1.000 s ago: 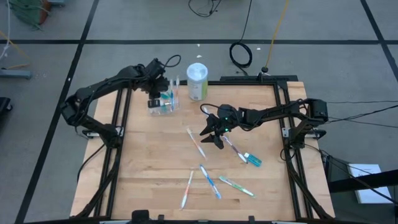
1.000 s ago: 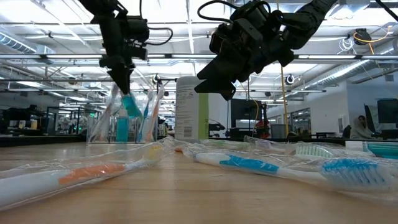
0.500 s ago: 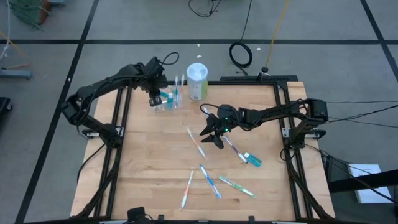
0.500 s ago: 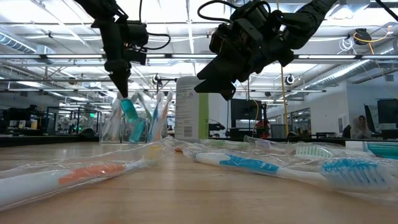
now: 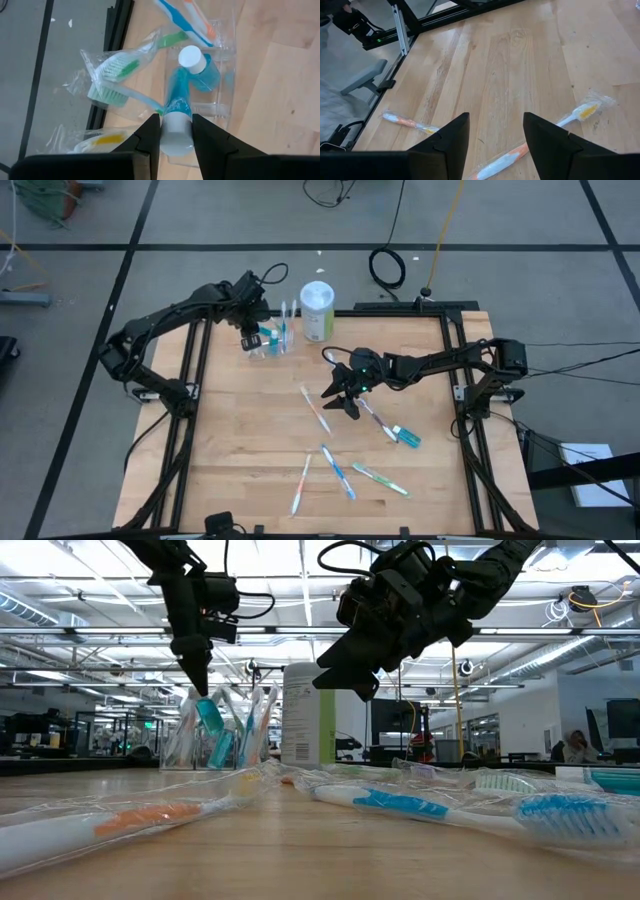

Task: Pick & Place toothbrushing station
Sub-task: Put the left mouthwash into the transparent organizer

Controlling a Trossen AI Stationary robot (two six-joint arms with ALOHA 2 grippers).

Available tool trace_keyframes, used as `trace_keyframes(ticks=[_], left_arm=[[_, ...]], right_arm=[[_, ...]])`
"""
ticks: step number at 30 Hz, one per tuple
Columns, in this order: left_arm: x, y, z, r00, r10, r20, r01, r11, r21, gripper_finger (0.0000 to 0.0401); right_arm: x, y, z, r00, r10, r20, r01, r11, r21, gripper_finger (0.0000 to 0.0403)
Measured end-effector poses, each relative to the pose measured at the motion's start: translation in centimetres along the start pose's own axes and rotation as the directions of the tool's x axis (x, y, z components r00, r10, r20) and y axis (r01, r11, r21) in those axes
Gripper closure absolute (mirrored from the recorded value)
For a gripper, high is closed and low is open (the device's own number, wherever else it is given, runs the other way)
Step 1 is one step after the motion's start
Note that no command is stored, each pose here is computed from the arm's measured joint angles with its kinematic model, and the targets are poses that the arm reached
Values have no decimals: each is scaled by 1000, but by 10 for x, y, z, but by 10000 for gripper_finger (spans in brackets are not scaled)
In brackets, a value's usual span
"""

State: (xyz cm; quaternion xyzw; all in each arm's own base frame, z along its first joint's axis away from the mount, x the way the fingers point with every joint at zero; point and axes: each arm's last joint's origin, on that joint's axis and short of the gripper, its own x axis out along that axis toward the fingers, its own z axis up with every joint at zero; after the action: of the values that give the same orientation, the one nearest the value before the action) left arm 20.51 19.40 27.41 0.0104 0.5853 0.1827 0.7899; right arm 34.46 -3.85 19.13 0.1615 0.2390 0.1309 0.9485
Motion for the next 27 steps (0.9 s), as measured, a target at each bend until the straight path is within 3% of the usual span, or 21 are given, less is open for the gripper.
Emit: trace_keyframes(ticks=[8,14,27], left_arm=[[0,2,2,1000,11,27,-12,1000,6,308],[5,3,-2,995,-67,73,68,998,-7,308],[30,-2,-11,997,-24,71,25,1000,-18,308]], right_arm=[[0,0,0,1000,0,0,0,1000,0,227],[0,0,0,1000,0,0,0,1000,0,227],[0,0,1,1000,2,8,-1,1000,-22,227]])
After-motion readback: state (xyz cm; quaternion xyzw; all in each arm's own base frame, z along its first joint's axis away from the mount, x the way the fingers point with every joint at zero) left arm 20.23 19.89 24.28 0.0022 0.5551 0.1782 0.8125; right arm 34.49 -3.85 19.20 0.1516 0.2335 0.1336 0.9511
